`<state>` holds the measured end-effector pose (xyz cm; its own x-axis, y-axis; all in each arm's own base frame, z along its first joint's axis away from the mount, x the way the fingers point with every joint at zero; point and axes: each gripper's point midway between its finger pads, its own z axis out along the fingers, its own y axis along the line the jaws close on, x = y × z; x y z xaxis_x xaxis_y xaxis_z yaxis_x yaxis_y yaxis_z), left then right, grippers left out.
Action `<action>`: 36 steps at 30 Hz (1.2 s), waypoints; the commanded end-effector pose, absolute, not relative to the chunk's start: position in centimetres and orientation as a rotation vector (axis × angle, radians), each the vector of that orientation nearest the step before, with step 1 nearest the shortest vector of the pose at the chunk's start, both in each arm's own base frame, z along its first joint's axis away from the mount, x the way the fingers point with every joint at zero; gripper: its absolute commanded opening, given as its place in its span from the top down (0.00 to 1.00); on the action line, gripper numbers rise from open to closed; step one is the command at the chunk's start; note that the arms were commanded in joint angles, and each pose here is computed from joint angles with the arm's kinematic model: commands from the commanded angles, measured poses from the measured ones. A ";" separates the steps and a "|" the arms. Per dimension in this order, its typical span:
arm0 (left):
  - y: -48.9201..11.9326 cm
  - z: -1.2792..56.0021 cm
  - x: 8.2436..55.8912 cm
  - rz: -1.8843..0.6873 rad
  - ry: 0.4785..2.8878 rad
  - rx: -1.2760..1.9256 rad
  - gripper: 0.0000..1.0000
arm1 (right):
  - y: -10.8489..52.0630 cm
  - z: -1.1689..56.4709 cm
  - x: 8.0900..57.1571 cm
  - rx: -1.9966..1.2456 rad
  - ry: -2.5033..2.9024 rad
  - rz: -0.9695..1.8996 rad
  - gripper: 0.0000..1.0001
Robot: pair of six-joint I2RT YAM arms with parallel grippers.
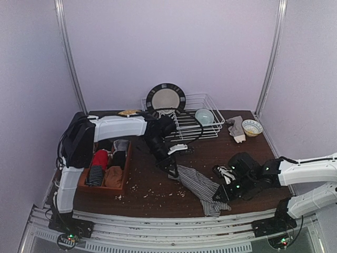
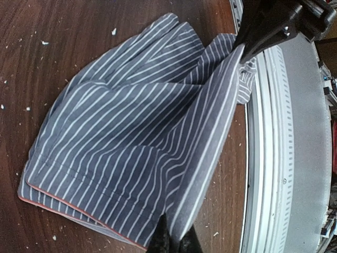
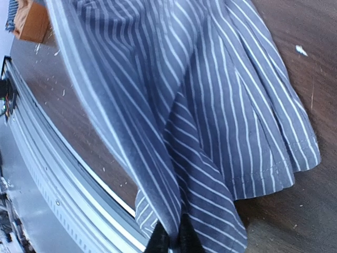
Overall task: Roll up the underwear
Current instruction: Fold the underwear at the center of the board.
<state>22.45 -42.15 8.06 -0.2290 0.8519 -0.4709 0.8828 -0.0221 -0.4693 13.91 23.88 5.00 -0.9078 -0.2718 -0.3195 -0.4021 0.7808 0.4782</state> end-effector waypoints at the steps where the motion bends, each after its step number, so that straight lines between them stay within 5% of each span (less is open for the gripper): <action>1: -41.1 9.3 21.3 -1.168 2.213 1.897 1.00 | 23.8 6.5 13.4 -0.603 2.724 0.754 0.97; 14: -36.9 8.6 16.8 -1.187 2.361 1.827 1.00 | 26.7 9.2 9.7 -0.790 2.701 0.868 1.00; 36: -38.1 6.4 24.6 -0.966 2.429 1.723 1.00 | 25.3 4.5 15.8 -0.577 2.825 0.716 0.98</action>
